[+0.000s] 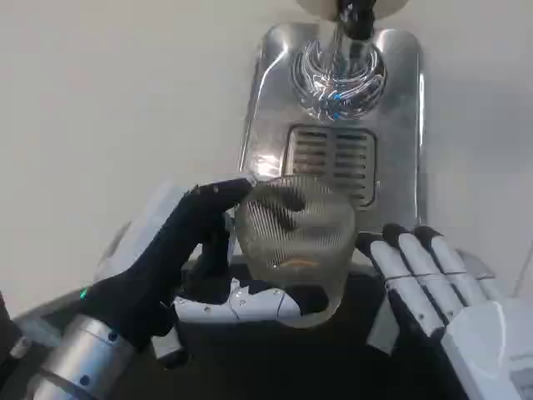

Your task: Grasp the cup under the faucet to collect the drink, then remove the cup.

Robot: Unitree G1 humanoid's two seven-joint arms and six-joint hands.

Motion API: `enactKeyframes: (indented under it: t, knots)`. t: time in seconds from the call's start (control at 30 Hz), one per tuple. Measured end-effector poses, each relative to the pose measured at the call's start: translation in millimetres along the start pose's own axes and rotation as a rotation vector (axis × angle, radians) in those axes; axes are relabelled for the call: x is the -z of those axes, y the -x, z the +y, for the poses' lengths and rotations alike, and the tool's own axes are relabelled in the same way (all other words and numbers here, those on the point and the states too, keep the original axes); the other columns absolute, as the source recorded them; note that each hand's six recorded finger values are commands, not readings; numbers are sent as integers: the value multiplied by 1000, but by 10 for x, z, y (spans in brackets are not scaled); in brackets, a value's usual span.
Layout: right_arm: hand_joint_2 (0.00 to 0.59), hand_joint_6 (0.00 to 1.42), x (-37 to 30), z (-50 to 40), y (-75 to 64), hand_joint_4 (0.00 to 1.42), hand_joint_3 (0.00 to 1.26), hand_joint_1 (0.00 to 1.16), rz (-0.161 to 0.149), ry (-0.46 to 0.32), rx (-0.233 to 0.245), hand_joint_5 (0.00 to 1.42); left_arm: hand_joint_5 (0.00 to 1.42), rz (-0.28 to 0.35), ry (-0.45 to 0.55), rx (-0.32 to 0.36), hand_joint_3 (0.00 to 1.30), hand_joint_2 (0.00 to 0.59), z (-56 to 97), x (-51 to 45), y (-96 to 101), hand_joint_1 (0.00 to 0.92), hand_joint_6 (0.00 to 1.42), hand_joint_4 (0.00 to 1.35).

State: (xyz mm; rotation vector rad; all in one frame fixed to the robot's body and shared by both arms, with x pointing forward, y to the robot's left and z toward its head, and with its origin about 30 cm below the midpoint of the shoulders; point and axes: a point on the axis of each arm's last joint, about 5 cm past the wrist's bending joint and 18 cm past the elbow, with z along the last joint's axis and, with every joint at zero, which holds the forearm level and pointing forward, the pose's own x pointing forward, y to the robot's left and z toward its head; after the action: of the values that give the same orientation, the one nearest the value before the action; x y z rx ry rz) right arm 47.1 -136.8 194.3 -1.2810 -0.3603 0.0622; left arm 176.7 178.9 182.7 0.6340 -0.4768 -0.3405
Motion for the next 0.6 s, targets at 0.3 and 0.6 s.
enactKeyframes:
  t: [0.3, 0.6]
  knots:
    - [275, 94, -1, 1, -2, 32, 75, 854, 5, -5, 1, 14, 1348, 0, 1, -1, 1073, 119, -1, 0, 0, 690, 1424, 1233]
    - [275, 95, 16, -2, 0, 22, 75, 875, 27, -8, -2, 14, 1362, -15, -3, -3, 1079, 111, 12, -8, -41, 695, 1424, 1233]
